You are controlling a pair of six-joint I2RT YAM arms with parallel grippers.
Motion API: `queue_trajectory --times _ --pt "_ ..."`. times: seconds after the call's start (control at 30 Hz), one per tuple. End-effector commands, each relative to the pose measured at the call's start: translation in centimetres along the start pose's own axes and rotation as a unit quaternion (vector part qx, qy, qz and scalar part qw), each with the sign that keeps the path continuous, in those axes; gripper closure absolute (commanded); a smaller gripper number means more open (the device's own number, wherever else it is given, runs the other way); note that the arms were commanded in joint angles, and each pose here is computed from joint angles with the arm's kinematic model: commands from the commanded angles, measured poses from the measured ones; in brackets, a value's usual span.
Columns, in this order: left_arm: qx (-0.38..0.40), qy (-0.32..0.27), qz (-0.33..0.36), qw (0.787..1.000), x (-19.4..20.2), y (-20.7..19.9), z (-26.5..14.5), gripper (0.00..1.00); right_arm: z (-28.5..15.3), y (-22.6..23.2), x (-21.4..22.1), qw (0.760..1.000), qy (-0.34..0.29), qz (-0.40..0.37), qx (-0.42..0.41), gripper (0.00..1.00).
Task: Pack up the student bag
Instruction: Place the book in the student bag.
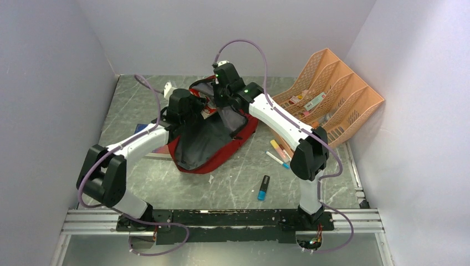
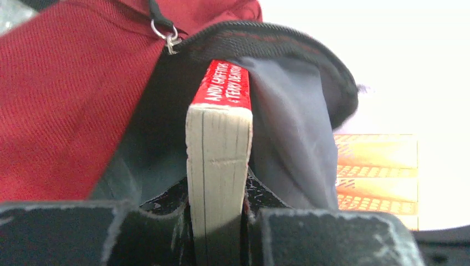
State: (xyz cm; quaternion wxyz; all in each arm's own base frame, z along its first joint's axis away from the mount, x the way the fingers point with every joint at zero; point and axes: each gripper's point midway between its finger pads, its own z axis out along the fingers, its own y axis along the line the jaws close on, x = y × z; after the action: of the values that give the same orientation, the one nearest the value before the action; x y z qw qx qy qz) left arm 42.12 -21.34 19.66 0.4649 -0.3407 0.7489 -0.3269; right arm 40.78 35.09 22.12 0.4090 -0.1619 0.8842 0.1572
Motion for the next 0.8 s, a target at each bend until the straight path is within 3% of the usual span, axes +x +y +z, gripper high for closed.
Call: queue_trajectory --times 0.0,0.13,0.47,0.77 --pt "0.111 -0.059 0.005 0.992 -5.5 -7.1 0.9 0.95 -2.5 1.3 1.0 0.998 0.030 0.021 -0.042 1.00" --pt "0.114 -0.039 0.018 0.993 -4.4 -6.6 1.9 0.95 -1.7 0.8 1.9 0.999 0.033 0.016 -0.035 1.00" --pt "0.083 0.004 -0.011 0.997 0.2 -0.5 2.7 0.95 0.8 -1.1 2.3 0.998 0.029 0.035 -0.032 1.00" --pt "0.098 0.034 -0.051 0.993 5.7 -1.4 2.9 0.95 1.8 -0.4 1.7 0.995 0.014 0.079 -0.062 1.00"
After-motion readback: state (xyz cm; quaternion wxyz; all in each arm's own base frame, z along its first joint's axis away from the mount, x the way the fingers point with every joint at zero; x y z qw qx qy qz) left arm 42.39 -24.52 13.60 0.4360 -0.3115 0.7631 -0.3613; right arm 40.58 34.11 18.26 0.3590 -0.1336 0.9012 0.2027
